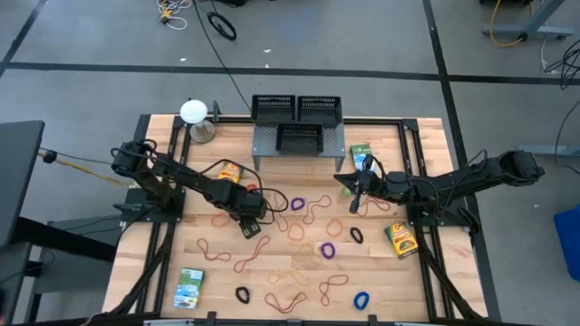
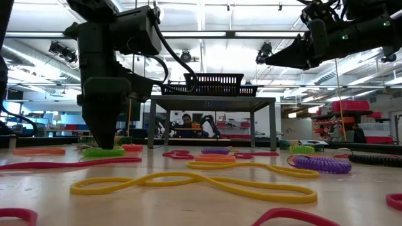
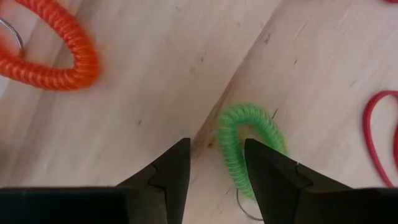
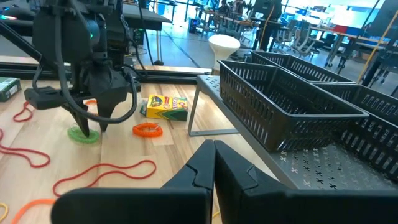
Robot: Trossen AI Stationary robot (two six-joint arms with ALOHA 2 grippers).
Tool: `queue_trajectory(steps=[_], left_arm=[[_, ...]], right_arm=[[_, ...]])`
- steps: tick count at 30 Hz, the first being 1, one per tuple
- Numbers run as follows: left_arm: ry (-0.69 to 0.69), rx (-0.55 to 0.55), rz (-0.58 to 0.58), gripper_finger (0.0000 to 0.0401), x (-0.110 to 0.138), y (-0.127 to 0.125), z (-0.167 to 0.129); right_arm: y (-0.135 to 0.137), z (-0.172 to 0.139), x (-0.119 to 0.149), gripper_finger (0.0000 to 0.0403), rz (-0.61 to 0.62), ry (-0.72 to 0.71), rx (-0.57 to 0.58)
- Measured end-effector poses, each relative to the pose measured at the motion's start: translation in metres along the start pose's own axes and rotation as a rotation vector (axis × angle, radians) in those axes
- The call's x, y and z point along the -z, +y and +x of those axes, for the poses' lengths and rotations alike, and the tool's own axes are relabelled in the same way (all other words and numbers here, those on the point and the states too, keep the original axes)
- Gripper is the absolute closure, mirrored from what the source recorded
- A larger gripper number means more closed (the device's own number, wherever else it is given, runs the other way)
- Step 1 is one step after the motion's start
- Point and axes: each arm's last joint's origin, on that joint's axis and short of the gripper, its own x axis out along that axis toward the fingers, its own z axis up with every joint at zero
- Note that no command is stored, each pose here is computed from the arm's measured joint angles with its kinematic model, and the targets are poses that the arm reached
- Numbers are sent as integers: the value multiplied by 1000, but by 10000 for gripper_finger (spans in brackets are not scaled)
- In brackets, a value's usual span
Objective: Pick & Place Office Desk Supplies
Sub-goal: Put the green spring keychain into the top right black basket on the shelf
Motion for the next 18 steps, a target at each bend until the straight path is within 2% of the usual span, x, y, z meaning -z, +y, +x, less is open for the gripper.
queue_trajectory(steps=[10,18], left_arm=[[16,1,12,288,1,0,1],[-12,12,73,364,2,3,-13]], right_arm=[[0,0,0,394,0,0,0],[0,0,0,394,0,0,0]])
